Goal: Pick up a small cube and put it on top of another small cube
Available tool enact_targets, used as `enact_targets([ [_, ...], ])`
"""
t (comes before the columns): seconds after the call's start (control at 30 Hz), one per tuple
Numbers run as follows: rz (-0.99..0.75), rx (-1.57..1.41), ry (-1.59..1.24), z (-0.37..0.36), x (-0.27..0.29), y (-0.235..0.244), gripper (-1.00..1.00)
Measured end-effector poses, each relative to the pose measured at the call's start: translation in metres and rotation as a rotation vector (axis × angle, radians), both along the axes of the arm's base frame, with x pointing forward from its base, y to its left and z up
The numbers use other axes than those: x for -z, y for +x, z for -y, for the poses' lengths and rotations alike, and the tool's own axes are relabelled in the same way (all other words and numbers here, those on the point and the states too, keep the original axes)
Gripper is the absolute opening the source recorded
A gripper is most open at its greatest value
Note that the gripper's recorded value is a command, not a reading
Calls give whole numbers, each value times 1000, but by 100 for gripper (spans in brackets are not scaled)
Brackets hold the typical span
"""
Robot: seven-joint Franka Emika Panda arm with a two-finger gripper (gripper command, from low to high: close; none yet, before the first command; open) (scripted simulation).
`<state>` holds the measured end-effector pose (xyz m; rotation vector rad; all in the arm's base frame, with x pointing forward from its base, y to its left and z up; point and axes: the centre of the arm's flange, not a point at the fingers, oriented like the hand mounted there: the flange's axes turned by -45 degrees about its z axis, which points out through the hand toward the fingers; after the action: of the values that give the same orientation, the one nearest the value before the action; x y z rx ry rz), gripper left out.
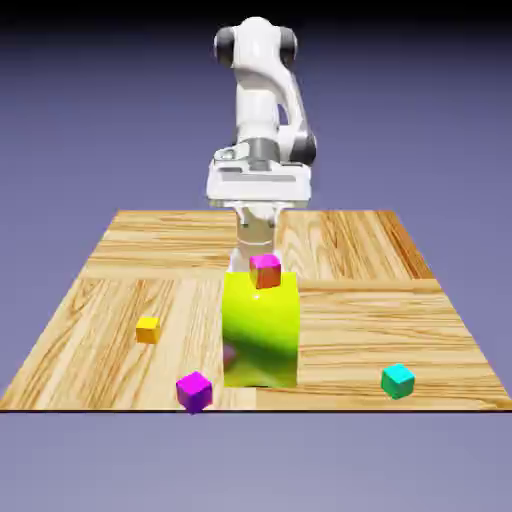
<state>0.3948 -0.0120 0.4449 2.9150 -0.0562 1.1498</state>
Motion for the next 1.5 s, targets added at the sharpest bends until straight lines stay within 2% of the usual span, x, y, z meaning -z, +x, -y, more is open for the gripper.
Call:
enact_targets([
  [0.17, -172, 345, 161, 72, 57, 10, 0],
  [0.33, -322, 710, 326, 145, 118, -3, 0],
  [0.7, -599, 1550, 698, 269, 252, -96, 0],
  [0.77, -602, 1558, 702, 270, 254, -97, 0],
  [0.97, -602, 1557, 702, 267, 318, -97, 0],
  [1.0, -602, 1558, 702, 266, 323, -97, -100],
  [1.07, -602, 1558, 702, 266, 323, -97, -100],
  [1.27, -601, 1557, 702, 270, 258, -97, -100],
  [1.5, -778, 1017, 417, 249, 264, -32, -100],
])
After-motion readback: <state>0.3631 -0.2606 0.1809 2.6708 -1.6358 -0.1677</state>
